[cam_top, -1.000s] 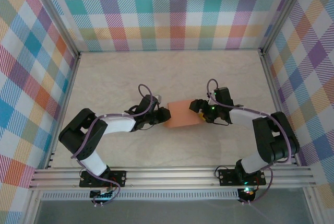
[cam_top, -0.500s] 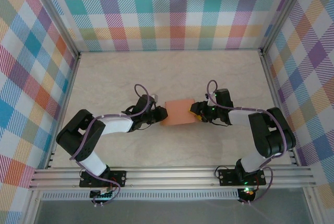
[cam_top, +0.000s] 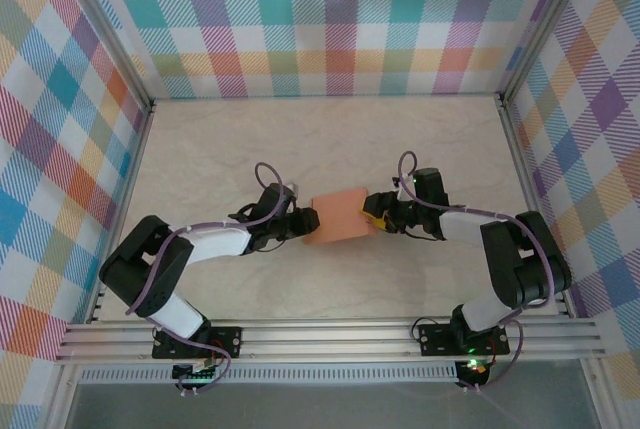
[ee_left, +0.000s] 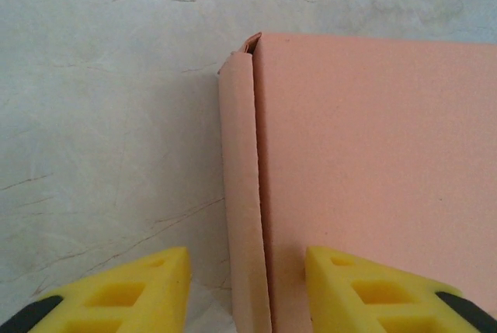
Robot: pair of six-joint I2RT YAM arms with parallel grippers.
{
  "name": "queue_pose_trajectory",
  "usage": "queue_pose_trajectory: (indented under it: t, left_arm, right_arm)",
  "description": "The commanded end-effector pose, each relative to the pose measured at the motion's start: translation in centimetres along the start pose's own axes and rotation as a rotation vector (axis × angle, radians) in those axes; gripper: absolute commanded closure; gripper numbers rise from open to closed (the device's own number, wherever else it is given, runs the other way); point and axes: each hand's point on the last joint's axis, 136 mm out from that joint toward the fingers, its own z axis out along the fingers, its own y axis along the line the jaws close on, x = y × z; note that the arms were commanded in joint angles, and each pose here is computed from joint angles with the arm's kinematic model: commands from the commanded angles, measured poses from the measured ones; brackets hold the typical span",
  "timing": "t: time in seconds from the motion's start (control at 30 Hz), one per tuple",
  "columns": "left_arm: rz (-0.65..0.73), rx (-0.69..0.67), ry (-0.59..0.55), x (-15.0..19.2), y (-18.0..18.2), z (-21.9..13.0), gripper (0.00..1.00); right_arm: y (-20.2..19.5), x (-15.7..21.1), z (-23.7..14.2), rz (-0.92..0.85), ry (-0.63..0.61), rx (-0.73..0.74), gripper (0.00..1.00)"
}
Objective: Fold the paper box
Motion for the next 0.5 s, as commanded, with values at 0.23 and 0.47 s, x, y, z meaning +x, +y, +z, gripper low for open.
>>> queue_pose_trajectory:
  t: [0.23, 0.47]
  left_arm:
    - [0.092, -0.024, -0.052, -0.4, 0.6, -2.1, 0.36]
    - [0.310, -0.067, -0.250, -4.5, -0.6, -5.7, 0.00]
  right_arm:
    - [1.4, -0.5, -0.3, -0.026, 0.004, -0.037, 0.57]
    - [2.4, -0.8, -0.6, -0.029, 0.003, -0.051, 0.58]
